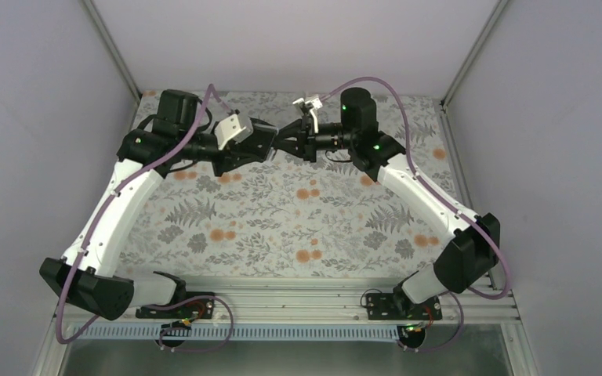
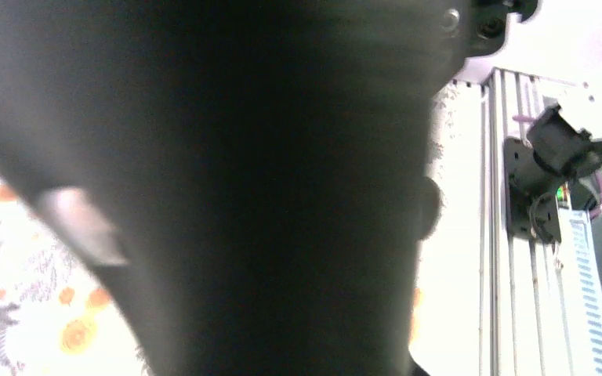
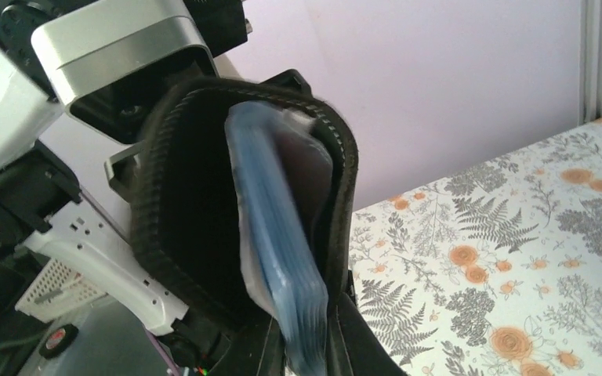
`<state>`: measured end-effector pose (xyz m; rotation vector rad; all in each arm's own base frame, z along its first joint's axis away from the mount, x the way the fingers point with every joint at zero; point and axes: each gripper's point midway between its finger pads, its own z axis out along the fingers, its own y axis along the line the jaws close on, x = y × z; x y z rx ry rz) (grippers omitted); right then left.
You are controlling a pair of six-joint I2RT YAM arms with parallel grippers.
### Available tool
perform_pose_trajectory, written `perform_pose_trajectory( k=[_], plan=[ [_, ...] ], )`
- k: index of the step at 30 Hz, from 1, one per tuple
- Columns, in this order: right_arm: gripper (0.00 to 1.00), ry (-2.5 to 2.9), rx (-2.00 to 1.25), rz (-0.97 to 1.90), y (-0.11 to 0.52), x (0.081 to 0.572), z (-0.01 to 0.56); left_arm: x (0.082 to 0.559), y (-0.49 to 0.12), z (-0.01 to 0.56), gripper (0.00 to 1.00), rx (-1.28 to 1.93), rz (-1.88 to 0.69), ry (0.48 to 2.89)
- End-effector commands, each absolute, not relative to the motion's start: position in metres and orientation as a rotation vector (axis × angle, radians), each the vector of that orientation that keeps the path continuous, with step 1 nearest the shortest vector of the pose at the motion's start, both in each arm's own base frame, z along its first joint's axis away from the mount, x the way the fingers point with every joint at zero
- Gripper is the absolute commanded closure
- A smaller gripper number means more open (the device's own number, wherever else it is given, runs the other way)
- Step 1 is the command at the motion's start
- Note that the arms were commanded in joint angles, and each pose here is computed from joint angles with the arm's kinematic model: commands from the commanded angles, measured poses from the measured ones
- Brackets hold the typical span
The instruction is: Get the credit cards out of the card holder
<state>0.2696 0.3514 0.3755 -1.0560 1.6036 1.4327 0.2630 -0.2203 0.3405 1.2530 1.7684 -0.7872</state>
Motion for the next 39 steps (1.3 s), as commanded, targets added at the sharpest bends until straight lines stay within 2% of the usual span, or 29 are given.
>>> perform_pose_trajectory(
  k=[1, 2, 5, 6, 11, 16, 28, 34, 37, 39],
  plan=[
    [0.93, 1.526, -1.123, 1.420, 0.346, 0.255, 0.395, 0.257, -0.220, 0.351, 0.93, 1.272, -0.777, 1.721],
    [0.88, 1.525, -1.128, 1.405, 0.345, 0.255, 0.394, 0.255, -0.221, 0.352, 0.97, 1.277, -0.783, 1.717],
    [0.63, 1.530, -1.125, 1.328, 0.338, 0.256, 0.392, 0.247, -0.221, 0.355, 0.98, 1.309, -0.792, 1.688],
    [0.59, 1.528, -1.123, 1.307, 0.335, 0.254, 0.392, 0.244, -0.220, 0.357, 0.98, 1.322, -0.797, 1.674],
    [0.46, 1.459, -1.107, 1.213, 0.317, 0.241, 0.404, 0.230, -0.222, 0.358, 0.98, 1.358, -0.843, 1.625],
    [0.40, 1.442, -1.035, 1.135, 0.311, 0.243, 0.415, 0.227, -0.224, 0.357, 0.98, 1.366, -0.867, 1.616],
    [0.33, 1.422, -1.094, 1.135, 0.327, 0.244, 0.405, 0.208, -0.227, 0.370, 0.98, 1.416, -0.951, 1.525],
    [0.49, 1.455, -1.090, 1.118, 0.330, 0.252, 0.396, 0.204, -0.227, 0.370, 0.98, 1.431, -0.961, 1.508],
    [0.51, 1.454, -1.092, 1.120, 0.330, 0.253, 0.396, 0.201, -0.227, 0.370, 0.98, 1.439, -0.970, 1.497],
    [0.48, 1.440, -1.107, 1.143, 0.332, 0.250, 0.396, 0.201, -0.227, 0.370, 0.98, 1.437, -0.968, 1.497]
  ],
)
